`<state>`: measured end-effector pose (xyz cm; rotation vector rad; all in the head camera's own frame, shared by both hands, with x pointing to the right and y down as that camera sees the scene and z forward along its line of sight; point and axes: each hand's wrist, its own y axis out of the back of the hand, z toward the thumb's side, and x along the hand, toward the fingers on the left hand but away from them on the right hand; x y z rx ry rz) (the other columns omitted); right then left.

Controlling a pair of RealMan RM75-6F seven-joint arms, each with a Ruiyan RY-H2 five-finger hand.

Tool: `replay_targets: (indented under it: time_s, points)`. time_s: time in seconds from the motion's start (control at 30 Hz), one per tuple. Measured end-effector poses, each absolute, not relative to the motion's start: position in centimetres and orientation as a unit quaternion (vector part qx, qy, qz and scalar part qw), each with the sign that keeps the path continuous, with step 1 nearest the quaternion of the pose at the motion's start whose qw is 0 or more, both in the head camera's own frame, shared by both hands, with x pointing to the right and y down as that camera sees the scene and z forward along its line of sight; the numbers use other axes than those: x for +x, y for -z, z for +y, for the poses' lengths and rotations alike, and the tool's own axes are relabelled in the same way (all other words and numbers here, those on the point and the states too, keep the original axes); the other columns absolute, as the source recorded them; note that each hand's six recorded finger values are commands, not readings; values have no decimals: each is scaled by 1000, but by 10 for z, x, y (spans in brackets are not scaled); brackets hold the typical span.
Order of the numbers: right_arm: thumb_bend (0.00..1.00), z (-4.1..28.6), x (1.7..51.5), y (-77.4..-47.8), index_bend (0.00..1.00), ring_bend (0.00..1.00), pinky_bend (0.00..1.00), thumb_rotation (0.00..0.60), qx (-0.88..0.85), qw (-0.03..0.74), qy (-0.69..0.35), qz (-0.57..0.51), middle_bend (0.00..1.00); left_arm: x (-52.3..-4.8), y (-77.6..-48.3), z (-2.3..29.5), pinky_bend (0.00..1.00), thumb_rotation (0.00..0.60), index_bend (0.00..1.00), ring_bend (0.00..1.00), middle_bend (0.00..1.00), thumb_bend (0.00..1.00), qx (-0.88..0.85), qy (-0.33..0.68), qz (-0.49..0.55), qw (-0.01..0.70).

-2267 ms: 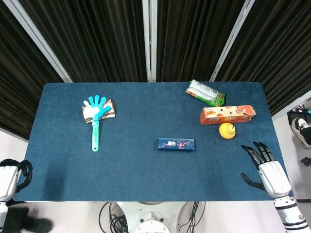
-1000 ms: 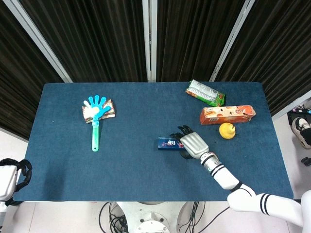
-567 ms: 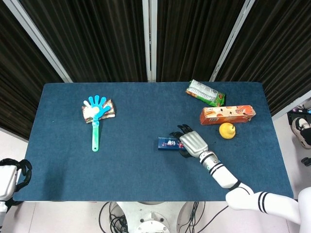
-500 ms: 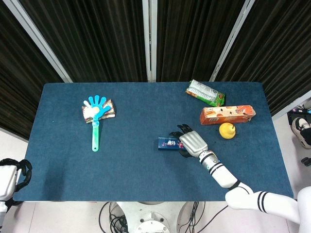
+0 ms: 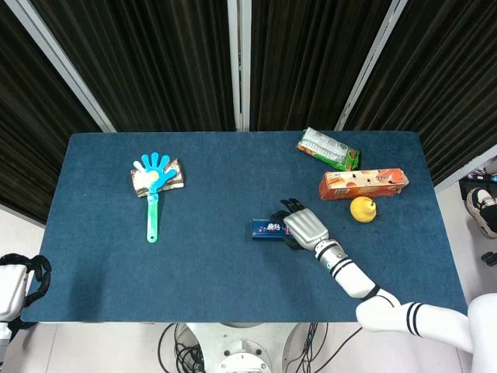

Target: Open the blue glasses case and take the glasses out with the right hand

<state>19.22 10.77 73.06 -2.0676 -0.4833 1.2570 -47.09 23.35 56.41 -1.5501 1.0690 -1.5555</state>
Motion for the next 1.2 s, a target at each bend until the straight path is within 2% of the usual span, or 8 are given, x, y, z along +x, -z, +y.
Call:
replay_targets:
  time_s: [0.2, 0.37, 0.5, 0.67, 0.8, 0.87, 0.97, 1.2]
  points:
    - [585, 103, 194, -735, 280, 1, 0, 600, -788, 327, -487, -186, 303, -471, -564, 233, 319, 600, 643, 462, 640, 494, -597, 598, 412, 342]
    - [603, 91, 192, -738, 282, 3, 0, 600, -784, 323, -492, -195, 307, -471, -564, 233, 320, 600, 643, 462, 640, 494, -596, 599, 411, 343]
    - [536, 76, 189, -743, 270, 3, 0, 600, -778, 319, -502, -204, 279, -471, -564, 233, 320, 600, 643, 462, 640, 495, -595, 599, 411, 343]
    - [413, 53, 185, -749, 81, 0, 0, 600, -757, 332, -517, -220, 150, -471, -564, 233, 319, 600, 643, 462, 640, 495, -595, 599, 412, 343]
    - [369, 53, 184, -739, 54, 0, 0, 600, -756, 346, -506, -229, 155, -471, -564, 233, 320, 600, 643, 462, 640, 495, -596, 599, 410, 344]
    - [393, 59, 187, -731, 54, 0, 0, 600, -762, 344, -496, -232, 196, -471, -564, 233, 320, 600, 643, 462, 640, 495, -596, 599, 410, 343]
    - [487, 70, 203, -717, 54, 0, 0, 600, -768, 343, -489, -230, 274, -471, -564, 233, 320, 600, 643, 462, 640, 494, -596, 599, 410, 344]
    - [644, 105, 249, -703, 53, 0, 0, 600, -778, 322, -499, -208, 287, -470, -564, 233, 320, 600, 643, 462, 640, 495, -594, 600, 408, 348]
